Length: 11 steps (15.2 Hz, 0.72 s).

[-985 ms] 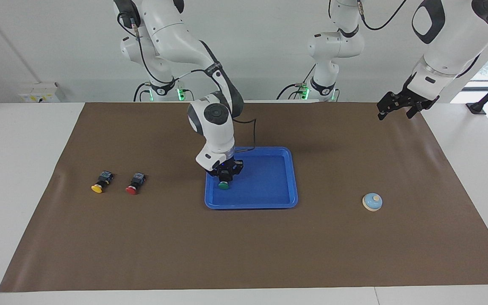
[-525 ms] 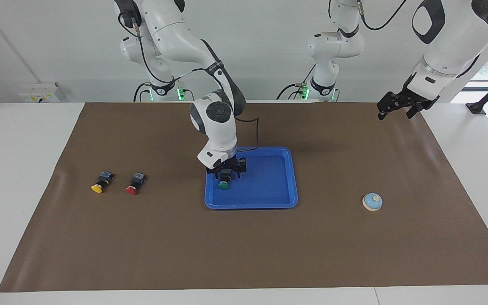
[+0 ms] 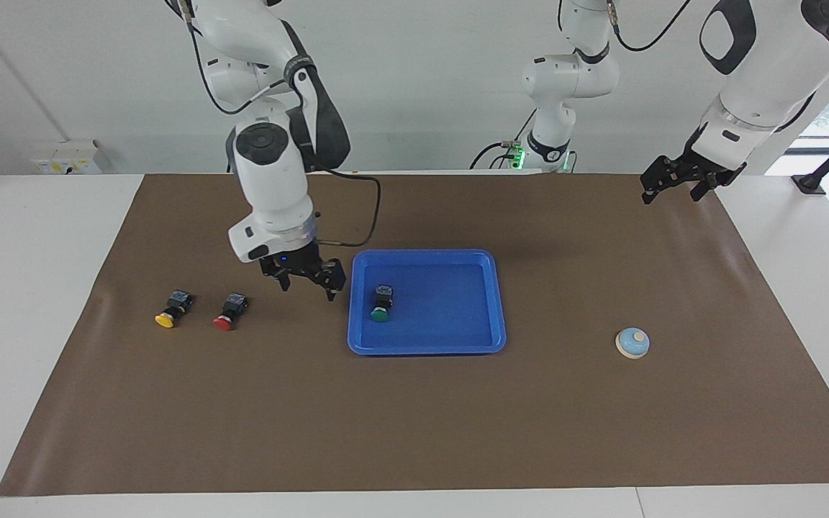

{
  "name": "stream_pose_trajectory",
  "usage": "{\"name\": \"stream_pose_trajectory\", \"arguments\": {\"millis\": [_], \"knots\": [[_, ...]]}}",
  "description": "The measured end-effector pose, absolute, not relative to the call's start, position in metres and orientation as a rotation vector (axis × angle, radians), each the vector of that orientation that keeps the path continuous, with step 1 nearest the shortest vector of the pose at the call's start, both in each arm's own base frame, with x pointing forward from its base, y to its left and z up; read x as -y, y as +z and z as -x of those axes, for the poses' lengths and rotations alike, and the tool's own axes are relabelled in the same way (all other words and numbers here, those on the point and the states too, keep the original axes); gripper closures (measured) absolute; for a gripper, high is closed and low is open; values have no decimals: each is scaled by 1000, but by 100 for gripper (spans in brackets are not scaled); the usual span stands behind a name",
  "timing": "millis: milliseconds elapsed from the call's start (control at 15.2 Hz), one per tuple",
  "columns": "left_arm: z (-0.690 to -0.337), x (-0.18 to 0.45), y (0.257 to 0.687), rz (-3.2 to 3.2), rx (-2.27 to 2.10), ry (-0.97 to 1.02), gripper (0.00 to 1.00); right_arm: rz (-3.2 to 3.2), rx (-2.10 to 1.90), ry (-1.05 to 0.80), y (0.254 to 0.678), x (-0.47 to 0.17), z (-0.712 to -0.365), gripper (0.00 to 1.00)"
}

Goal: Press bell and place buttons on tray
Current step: 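Release the green button and reach the right gripper to the red button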

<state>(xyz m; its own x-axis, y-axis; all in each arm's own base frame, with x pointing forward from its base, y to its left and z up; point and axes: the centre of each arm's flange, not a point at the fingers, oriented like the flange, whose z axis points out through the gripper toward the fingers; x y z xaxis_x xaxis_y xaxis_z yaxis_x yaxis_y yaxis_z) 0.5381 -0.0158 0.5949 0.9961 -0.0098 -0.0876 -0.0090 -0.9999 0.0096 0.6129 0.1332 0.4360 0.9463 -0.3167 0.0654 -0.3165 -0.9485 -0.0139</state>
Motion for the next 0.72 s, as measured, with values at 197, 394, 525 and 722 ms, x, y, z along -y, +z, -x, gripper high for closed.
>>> {"name": "stream_pose_trajectory", "arguments": {"millis": [197, 394, 525, 722], "knots": [[-538, 16, 595, -3129, 15, -137, 0, 3115, -517, -46, 426, -60, -619, 0], [-538, 16, 595, -3129, 15, -137, 0, 3121, -524, -4, 407, -10, -614, 0], [-538, 16, 595, -3129, 15, -137, 0, 3116, -529, -33, 389, 5, -606, 0], [-538, 16, 595, -3129, 15, -137, 0, 3110, -498, -111, 350, 14, -583, 0]]}}
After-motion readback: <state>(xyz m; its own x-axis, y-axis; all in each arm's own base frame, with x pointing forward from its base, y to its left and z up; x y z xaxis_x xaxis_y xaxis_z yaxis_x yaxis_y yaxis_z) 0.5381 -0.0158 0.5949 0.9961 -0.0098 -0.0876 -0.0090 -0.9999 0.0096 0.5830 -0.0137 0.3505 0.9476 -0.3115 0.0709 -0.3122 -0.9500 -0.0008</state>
